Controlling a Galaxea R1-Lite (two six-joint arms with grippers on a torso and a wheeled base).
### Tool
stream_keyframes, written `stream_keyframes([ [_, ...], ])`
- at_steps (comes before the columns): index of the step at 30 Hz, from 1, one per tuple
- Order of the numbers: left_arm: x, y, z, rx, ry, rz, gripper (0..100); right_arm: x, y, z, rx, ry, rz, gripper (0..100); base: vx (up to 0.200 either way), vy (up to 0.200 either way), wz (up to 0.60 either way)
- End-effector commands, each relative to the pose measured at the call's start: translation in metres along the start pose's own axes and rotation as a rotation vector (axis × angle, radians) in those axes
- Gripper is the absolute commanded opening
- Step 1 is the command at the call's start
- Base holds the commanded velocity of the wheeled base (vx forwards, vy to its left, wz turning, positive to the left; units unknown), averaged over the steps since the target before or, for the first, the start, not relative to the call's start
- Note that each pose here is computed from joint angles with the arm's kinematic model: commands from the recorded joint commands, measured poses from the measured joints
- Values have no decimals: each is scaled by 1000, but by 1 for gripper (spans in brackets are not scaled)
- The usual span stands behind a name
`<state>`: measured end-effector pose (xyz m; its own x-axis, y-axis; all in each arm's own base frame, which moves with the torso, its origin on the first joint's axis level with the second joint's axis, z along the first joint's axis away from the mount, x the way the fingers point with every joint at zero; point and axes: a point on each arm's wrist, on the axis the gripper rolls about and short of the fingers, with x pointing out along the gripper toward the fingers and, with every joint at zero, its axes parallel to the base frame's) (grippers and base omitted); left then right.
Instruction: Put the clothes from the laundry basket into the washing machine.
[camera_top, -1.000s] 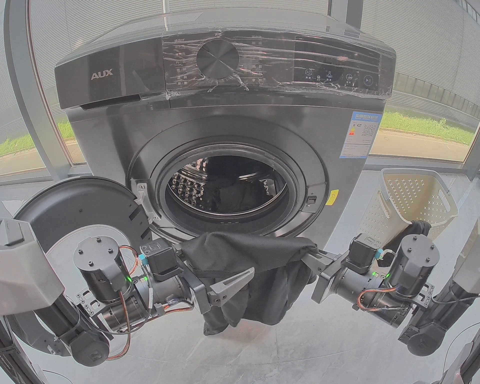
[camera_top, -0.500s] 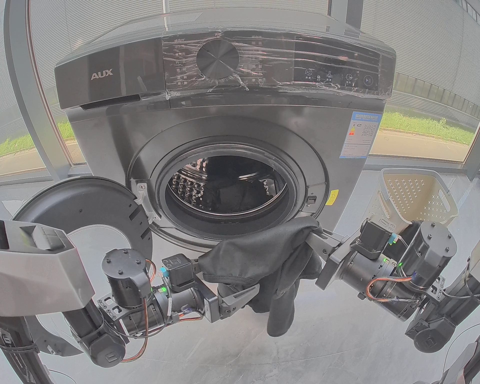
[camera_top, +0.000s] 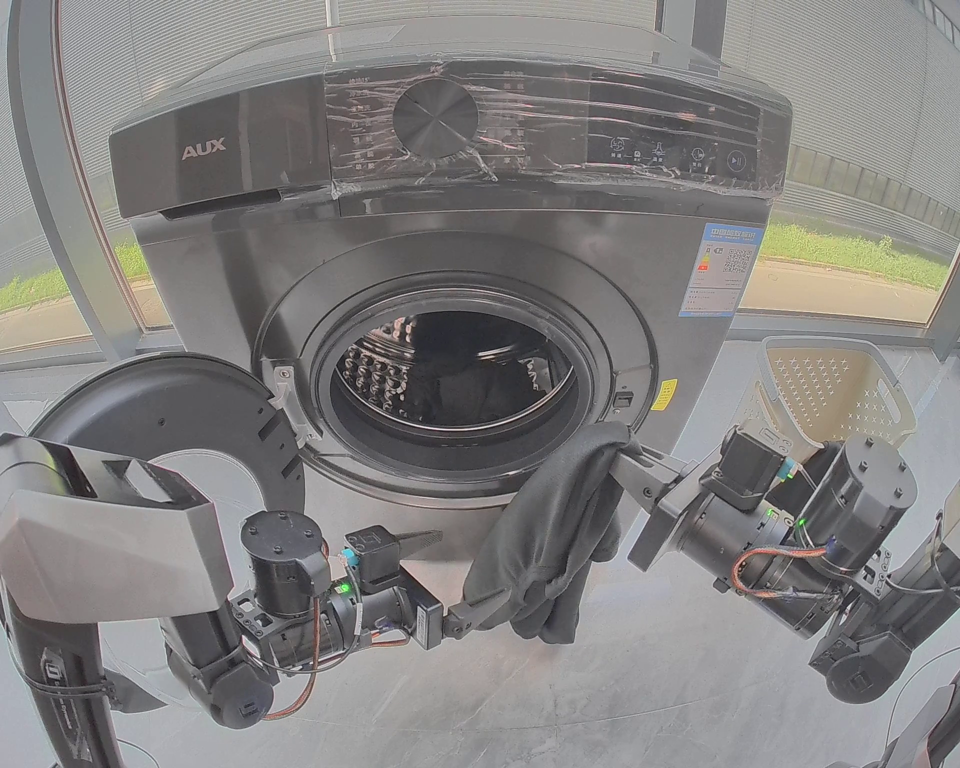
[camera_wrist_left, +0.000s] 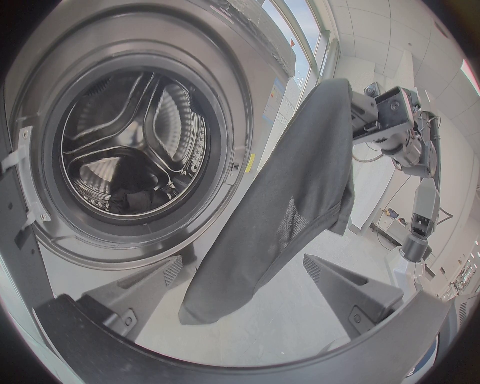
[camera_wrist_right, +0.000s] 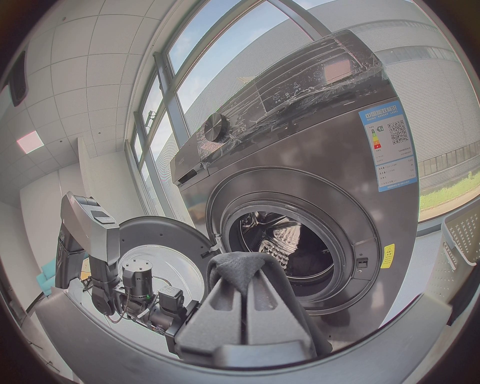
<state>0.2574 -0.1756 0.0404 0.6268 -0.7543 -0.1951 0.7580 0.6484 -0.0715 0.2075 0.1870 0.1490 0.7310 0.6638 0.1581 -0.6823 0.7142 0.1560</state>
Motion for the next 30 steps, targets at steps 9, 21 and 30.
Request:
stream_keyframes([
  [9, 10, 3, -27, 1, 78, -14, 100, 8, 6, 7, 3, -45, 3, 0, 0, 0, 0],
  [21, 19, 7, -39, 14, 101, -2, 100, 37, 8, 15, 7, -111, -32, 0, 0, 0, 0],
  [30, 32, 11, -41, 13, 78, 6, 100, 37, 9, 14, 7, -93, -36, 0, 0, 0, 0],
])
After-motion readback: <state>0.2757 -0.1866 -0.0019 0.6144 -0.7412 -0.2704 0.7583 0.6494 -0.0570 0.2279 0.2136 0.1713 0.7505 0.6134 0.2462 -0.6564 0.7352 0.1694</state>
